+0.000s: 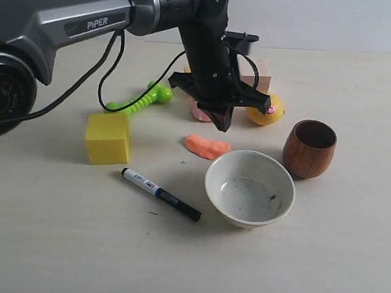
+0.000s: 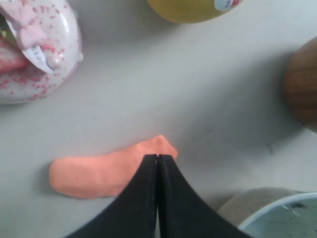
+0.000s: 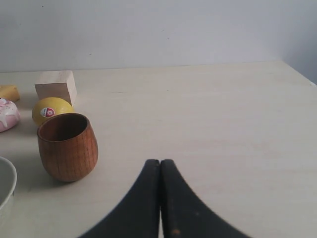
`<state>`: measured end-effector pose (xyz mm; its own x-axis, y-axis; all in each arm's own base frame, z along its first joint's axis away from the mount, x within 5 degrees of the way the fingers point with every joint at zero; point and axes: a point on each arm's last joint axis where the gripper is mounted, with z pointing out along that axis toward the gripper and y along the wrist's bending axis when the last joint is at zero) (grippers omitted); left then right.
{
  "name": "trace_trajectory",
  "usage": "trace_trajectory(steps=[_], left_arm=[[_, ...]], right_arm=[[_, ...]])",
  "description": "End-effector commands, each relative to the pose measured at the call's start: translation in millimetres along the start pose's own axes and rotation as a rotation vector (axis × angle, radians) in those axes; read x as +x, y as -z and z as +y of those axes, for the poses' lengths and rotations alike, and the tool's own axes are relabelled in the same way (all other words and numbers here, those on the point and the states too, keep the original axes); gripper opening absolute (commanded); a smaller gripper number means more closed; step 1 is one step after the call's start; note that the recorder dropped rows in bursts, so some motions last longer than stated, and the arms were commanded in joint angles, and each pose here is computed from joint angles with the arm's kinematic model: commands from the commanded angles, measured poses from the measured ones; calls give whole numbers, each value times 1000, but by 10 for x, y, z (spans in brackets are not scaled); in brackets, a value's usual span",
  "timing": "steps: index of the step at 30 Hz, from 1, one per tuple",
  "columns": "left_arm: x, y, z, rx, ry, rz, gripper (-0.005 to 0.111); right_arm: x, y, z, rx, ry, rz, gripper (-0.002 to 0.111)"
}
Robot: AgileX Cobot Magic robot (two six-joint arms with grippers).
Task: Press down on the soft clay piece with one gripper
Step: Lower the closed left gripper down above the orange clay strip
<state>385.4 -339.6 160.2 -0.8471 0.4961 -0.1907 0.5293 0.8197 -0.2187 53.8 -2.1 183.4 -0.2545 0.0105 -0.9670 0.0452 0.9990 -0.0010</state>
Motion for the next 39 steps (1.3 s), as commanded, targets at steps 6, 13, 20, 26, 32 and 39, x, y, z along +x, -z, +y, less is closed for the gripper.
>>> trace_trajectory(steps=[6, 13, 20, 26, 32, 39], left_arm=[[0, -108, 25, -17, -56, 19, 0], [-4, -108, 48, -43, -93, 16, 0], [6, -94, 121, -48, -145, 40, 0], [16, -94, 110, -33, -222, 52, 0], [27, -93, 110, -31, -257, 64, 0], [28, -99, 117, -36, -319, 67, 0]], right_arm=[[5, 0, -4, 6, 3, -9, 0], [5, 0, -4, 6, 3, -9, 0], [5, 0, -4, 6, 3, -9, 0], [5, 0, -4, 6, 3, -9, 0], [5, 0, -4, 6, 3, -9, 0], [5, 0, -4, 6, 3, -9, 0]])
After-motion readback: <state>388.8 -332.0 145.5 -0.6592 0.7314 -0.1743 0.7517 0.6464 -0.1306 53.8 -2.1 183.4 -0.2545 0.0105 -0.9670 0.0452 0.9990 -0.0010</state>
